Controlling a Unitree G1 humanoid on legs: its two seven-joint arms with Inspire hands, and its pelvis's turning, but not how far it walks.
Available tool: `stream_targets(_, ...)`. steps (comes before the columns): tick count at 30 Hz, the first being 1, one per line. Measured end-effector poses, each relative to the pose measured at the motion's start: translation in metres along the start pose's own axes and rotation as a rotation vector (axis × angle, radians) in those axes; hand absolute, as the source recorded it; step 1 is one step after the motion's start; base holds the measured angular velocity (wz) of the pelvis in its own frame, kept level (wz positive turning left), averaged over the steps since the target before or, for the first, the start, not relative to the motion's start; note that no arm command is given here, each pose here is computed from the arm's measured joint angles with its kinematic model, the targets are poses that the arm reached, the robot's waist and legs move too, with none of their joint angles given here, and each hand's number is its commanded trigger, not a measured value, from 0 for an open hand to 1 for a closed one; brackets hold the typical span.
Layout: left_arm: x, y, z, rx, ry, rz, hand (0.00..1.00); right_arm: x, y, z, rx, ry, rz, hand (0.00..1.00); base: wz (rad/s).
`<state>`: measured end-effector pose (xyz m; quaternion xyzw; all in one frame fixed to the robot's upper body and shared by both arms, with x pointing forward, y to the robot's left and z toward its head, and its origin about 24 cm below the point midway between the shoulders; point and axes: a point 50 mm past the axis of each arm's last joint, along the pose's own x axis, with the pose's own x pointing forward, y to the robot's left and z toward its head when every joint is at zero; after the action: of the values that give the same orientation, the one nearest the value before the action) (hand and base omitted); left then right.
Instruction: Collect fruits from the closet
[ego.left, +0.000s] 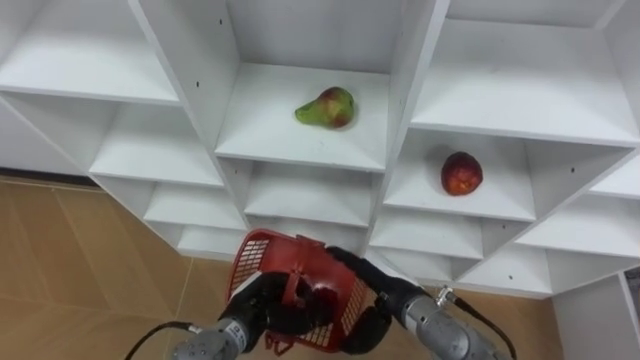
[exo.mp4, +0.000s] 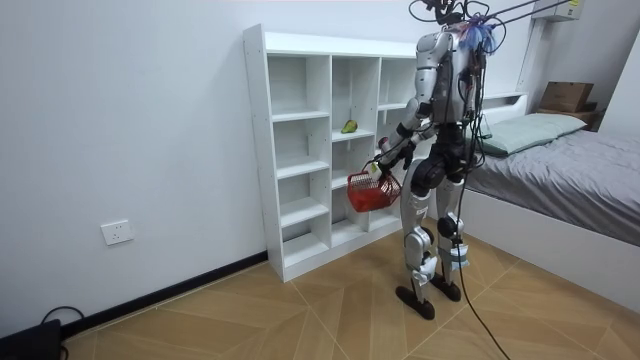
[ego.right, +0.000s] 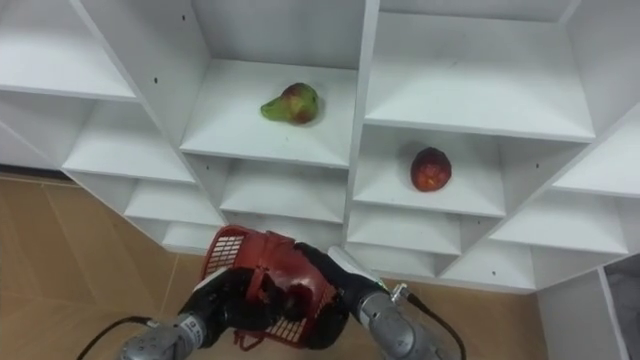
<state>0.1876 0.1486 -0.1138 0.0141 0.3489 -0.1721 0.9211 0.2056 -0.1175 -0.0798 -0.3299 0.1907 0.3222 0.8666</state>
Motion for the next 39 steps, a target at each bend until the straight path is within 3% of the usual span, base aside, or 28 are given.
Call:
stream_targets(9,-0.006,0.015,-0.005,-0.014,0.011,0.069,1.00,-0.006,0.003,0.003,0.023,-0.024,0.038,0.00,0.00)
stream_targets(20,-0.016,0.020,-0.024,-0.036,0.060,0.122,1.00,-0.012,-0.006,0.010,0.018,-0.066,0.035,0.00,-0.01)
stream_targets(34,-0.028,0.031,-0.042,-0.090,0.097,0.222,1.00,-0.021,-0.019,0.030,0.026,-0.162,-0.043,0.00,-0.04)
stream_targets(39,-0.030,0.033,-0.048,-0.124,0.111,0.245,1.00,-0.027,-0.038,0.058,-0.001,-0.285,-0.132,0.00,0.00)
